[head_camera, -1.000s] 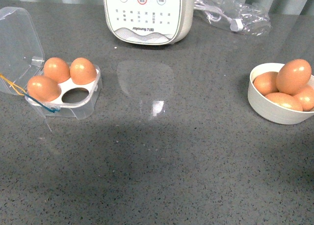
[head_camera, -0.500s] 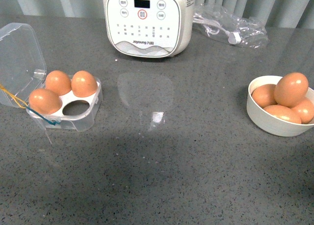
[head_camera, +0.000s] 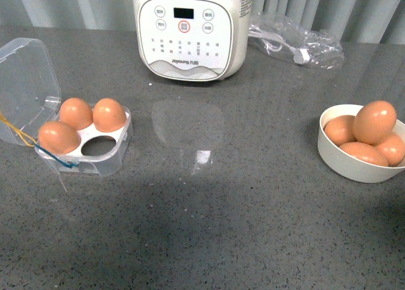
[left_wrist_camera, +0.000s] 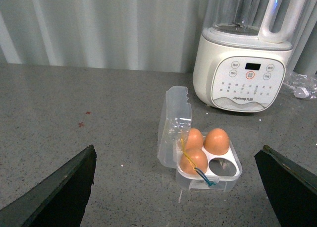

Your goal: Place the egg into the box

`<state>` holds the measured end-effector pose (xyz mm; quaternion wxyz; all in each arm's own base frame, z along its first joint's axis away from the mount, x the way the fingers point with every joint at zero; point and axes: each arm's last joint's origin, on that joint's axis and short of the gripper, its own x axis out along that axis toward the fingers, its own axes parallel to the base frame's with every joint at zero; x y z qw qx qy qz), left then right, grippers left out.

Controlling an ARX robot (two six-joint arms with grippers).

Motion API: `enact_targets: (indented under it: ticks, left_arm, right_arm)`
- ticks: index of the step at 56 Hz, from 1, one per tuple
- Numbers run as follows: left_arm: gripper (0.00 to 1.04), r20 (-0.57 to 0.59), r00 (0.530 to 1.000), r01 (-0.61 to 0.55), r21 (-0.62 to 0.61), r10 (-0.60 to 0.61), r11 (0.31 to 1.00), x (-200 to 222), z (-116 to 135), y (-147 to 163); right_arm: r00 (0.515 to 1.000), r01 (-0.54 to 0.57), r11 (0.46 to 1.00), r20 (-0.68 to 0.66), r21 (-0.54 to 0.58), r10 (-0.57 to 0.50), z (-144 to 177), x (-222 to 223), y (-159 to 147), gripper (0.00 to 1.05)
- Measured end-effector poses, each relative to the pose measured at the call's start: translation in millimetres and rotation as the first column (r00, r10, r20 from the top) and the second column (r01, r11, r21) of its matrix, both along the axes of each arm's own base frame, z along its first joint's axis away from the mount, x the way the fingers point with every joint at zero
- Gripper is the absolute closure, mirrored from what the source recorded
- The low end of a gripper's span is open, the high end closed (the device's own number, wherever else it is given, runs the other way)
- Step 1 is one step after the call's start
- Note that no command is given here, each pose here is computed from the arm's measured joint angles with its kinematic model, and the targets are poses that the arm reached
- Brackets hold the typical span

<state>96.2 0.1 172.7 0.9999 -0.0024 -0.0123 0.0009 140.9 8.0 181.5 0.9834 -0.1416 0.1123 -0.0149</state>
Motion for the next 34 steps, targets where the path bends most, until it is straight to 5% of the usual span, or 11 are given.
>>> enact_targets:
  ticks: [14,34]
  left_arm:
    - [0.07,0.000,1.000,0.001,0.000,-0.001,1.000,0,0,0]
    - [0.07,0.000,1.000,0.001,0.000,-0.001,1.000,0,0,0]
  right_arm:
    - [0.930,-0.059,0.997,-0.361,0.056,0.075,1,77,2,0.07]
    - [0.821,-0.057,0.987,-0.556,0.150,0.132,0,157,17,0.07]
